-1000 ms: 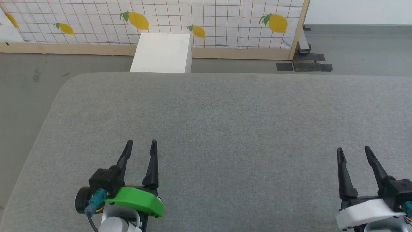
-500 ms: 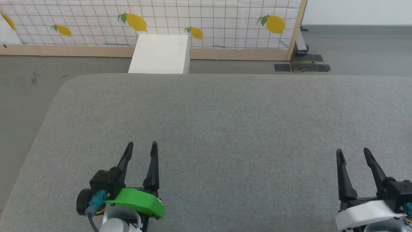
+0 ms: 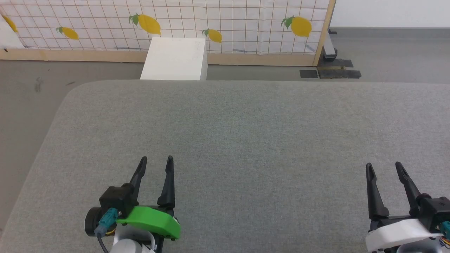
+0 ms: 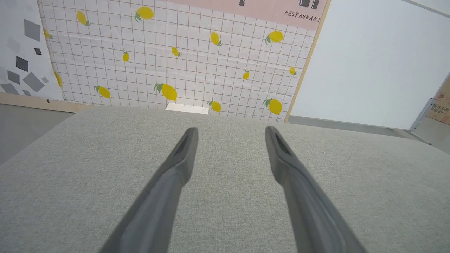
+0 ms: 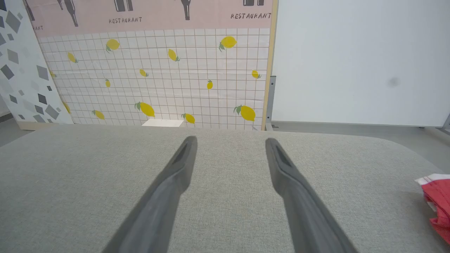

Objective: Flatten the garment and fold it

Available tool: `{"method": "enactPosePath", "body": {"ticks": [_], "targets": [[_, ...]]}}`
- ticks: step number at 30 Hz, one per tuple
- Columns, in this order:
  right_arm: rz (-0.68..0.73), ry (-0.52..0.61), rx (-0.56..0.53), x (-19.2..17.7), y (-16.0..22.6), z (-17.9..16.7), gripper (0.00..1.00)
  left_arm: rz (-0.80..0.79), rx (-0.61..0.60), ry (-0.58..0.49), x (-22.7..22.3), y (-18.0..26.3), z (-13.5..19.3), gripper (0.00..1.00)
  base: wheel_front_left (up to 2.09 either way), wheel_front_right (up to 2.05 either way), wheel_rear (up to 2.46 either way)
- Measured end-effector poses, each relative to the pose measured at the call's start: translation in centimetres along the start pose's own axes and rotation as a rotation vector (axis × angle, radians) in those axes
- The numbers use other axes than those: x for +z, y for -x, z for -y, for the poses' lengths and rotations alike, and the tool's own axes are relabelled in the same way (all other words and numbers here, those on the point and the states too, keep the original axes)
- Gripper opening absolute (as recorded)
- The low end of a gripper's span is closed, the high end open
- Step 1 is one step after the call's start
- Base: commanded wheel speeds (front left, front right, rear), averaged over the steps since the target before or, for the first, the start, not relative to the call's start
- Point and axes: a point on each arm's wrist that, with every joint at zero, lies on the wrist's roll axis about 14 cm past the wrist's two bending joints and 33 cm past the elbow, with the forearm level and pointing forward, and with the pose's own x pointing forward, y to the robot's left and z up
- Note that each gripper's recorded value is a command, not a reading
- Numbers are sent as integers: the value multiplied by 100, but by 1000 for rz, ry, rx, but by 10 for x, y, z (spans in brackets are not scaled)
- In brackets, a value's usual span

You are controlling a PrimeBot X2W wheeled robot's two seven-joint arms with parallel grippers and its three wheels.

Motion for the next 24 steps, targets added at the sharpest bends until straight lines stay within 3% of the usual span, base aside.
{"method": "enactPosePath", "body": {"ticks": [4,5,24], "targets": [[-4,-5,2,-1,1,-1,100,-1,1,0,0,1,0,100,0,0,0],[-5,-7,3,-2,1,-1,0,-1,0,-1,0,1,0,0,0,0,0],[-10,-6,2,-2,2,-1,0,-9,-3,-7,-1,0,1,0,0,0,0]]}}
